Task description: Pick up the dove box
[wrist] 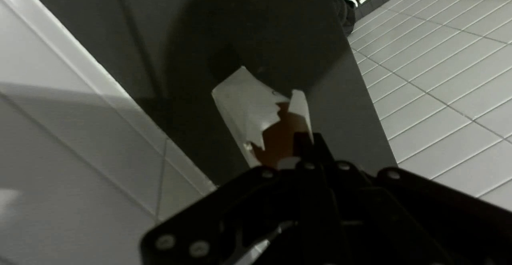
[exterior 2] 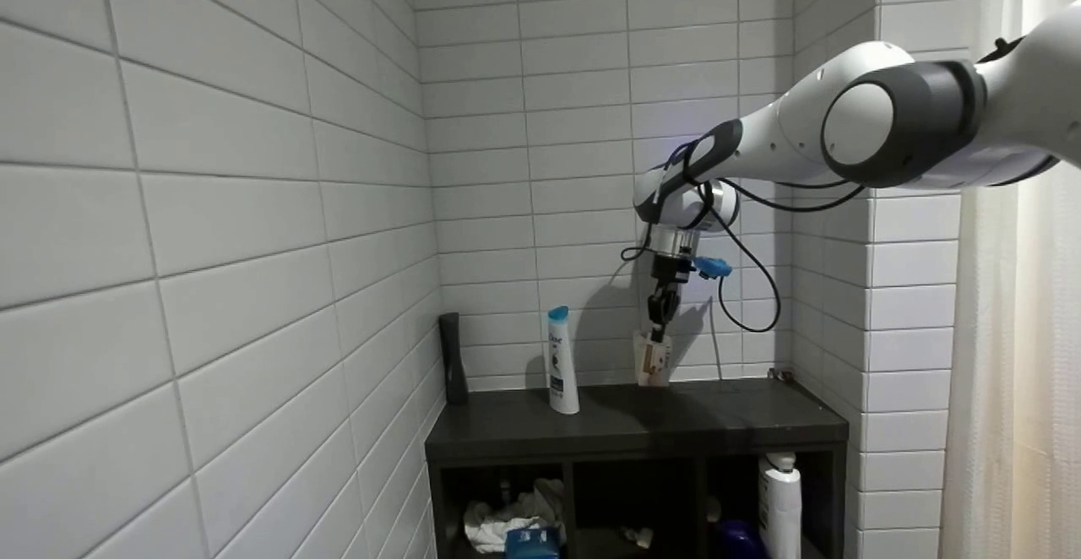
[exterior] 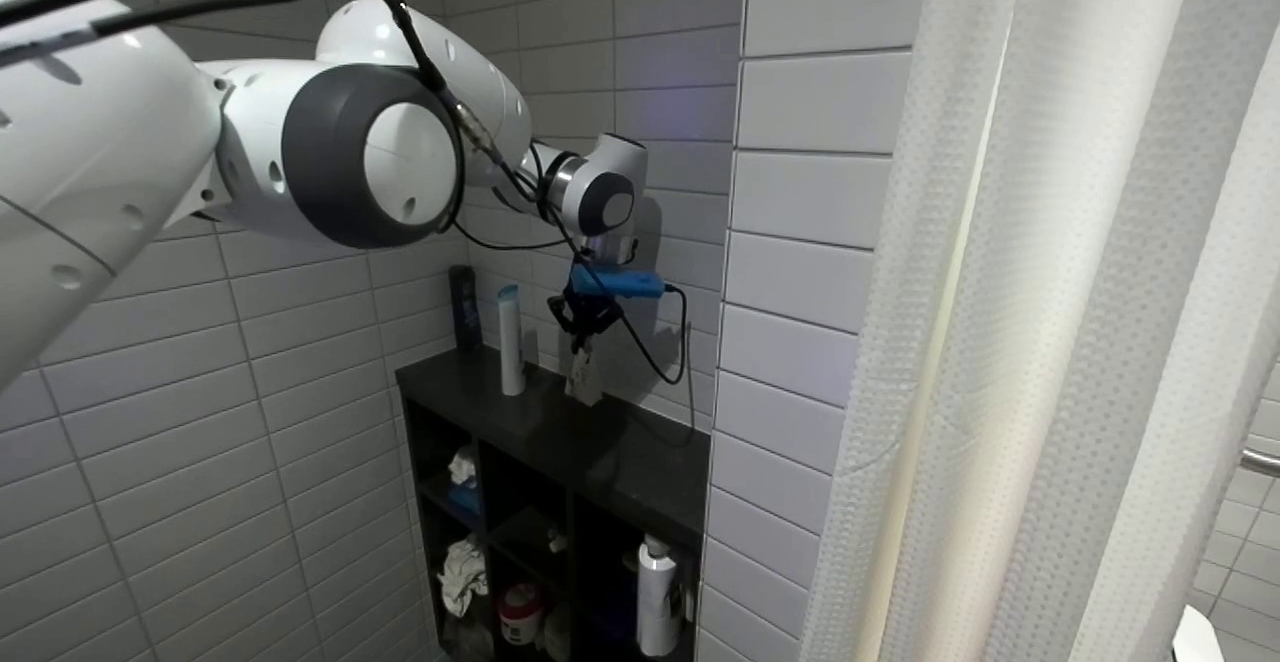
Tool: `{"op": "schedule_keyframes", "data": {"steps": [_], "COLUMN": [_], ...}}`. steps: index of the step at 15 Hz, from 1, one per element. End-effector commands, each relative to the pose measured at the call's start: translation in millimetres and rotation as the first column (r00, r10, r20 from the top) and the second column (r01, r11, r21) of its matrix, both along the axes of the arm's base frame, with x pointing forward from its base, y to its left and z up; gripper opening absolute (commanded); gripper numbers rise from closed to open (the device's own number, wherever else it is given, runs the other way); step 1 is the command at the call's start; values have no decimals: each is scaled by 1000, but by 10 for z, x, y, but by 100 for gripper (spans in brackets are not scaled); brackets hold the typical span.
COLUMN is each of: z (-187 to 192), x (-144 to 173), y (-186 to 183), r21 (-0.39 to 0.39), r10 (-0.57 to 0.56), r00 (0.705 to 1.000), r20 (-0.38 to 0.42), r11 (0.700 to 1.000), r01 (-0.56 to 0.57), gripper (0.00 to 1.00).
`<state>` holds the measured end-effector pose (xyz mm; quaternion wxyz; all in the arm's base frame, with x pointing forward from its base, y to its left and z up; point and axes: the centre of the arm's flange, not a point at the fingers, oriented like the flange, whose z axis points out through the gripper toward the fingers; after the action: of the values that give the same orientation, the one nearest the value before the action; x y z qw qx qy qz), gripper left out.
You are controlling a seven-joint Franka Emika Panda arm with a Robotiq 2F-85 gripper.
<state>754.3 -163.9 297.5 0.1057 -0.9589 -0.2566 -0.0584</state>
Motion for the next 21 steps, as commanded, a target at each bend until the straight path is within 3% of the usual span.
{"op": "schedule_keyframes", "data": {"steps": [1, 6, 21], "z": [118, 136, -267], "x": [-172, -197, -41], "y": [63, 50, 54], "r21": [-49, -63, 1], "r10": [-21, -37, -4], "r00": [1000, 999, 998], "r20": [0, -1, -56], "r11": [999, 997, 1000], "r01": [21, 37, 4], "gripper": [0, 0, 0]}}
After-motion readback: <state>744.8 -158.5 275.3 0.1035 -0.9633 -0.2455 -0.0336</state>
